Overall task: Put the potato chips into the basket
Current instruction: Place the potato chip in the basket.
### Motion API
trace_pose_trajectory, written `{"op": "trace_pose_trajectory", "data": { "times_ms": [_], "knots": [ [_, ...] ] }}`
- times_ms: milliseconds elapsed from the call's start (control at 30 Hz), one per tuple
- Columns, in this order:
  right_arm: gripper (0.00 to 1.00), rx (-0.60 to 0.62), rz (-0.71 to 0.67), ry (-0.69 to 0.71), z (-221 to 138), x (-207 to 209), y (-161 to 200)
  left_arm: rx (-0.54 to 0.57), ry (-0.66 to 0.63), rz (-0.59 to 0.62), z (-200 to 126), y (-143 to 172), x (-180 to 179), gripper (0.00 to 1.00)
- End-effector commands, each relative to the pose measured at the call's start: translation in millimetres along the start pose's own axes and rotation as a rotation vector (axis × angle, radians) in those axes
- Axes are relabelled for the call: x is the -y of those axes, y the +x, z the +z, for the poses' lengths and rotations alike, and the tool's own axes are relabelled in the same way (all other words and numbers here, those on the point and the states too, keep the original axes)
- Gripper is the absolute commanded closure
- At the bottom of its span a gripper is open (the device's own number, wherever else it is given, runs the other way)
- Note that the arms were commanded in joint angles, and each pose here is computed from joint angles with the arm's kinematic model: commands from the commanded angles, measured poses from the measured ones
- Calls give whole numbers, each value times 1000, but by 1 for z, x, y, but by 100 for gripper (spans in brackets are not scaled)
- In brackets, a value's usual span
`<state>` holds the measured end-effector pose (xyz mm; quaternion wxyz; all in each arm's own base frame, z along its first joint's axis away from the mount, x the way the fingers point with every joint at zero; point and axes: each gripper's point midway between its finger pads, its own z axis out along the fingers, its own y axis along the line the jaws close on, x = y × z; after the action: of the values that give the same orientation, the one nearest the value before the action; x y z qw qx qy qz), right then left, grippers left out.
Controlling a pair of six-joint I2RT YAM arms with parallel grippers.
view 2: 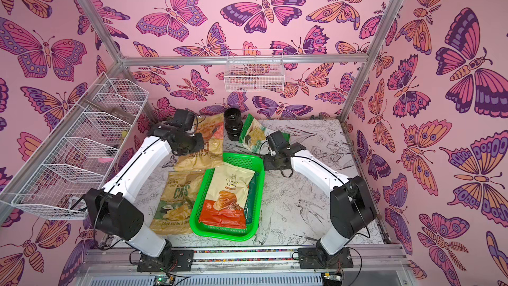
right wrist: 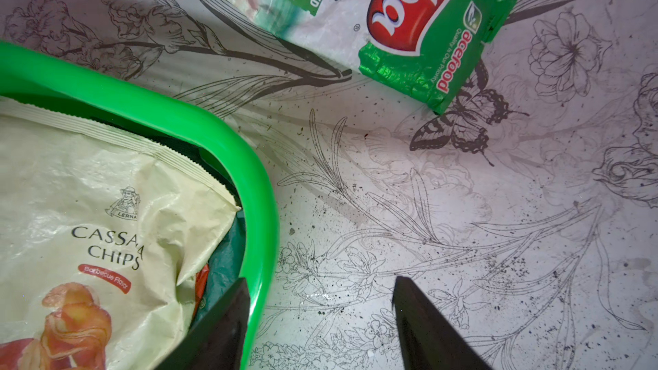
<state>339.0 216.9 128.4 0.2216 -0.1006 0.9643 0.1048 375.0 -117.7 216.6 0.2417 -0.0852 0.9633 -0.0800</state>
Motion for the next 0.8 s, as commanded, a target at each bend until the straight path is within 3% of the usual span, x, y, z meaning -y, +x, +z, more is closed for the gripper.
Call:
{"op": "trace_pose_trajectory", "data": {
  "times_ms": [0, 200, 400, 767],
  "knots": [
    [33, -16, 43, -6, 4, 7, 2, 12, 19, -28, -16, 23, 12, 100],
    [33, -34, 103, -29, 12, 13, 1, -3, 41, -49, -27, 62, 27, 100],
    [33, -40, 155, -64, 14, 16, -2, -42, 78, -30, -30, 83, 48, 100],
    [33, -48, 178, -78, 17, 17, -2, -174, 86, 47, -14, 138, 78, 100]
  ]
}}
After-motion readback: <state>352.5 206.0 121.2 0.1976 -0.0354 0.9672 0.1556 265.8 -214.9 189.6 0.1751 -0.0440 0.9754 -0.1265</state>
